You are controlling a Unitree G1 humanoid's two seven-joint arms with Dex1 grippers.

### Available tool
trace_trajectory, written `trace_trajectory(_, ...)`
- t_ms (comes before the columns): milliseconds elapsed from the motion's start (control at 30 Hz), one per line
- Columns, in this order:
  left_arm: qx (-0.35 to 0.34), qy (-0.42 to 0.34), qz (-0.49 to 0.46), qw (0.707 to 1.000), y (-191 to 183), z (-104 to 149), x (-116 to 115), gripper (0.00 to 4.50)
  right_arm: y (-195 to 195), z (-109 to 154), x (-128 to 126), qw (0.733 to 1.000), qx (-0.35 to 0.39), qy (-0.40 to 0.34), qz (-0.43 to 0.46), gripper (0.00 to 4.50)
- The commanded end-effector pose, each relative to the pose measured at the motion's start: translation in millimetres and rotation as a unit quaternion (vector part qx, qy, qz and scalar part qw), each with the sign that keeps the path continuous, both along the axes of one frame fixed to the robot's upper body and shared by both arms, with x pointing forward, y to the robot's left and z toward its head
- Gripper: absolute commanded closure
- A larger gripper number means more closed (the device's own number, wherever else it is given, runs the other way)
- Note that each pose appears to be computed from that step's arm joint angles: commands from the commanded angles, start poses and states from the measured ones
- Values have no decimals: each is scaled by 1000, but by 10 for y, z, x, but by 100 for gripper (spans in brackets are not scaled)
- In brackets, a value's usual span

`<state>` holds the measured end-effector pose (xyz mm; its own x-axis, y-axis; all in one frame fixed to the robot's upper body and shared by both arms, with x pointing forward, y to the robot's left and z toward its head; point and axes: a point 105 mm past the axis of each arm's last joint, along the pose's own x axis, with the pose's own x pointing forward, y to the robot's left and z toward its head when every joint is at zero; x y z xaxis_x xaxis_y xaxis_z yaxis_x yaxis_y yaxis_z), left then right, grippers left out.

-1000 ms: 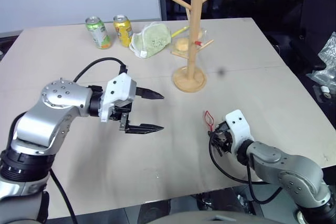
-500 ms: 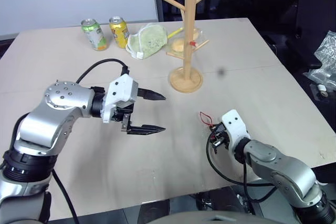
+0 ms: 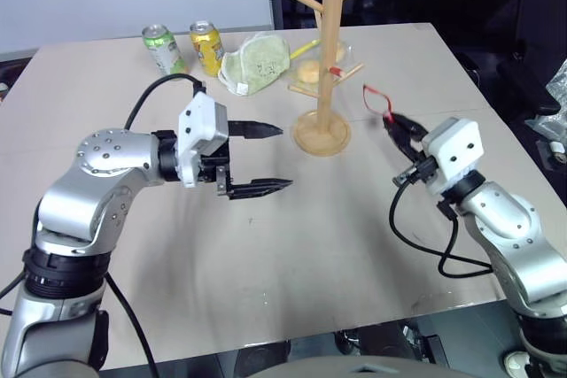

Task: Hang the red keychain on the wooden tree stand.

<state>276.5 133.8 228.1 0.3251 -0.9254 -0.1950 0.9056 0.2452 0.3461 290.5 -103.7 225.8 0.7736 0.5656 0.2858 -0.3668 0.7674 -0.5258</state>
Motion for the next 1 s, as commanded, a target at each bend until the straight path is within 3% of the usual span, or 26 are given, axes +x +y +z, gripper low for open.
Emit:
trace_trajectory(33, -16, -41, 26, 999, 32, 202, 55, 0, 88, 100, 7, 998, -23, -65, 1, 446)
trace_trajectory(400, -30, -57, 26, 998, -50, 310, 51, 0, 274, 206, 173, 991, -27, -132, 5, 446)
trace_trajectory(1000, -36, -56, 38, 997, -41, 313, 20, 0, 267, 138, 486, 998, 11, -62, 0, 446)
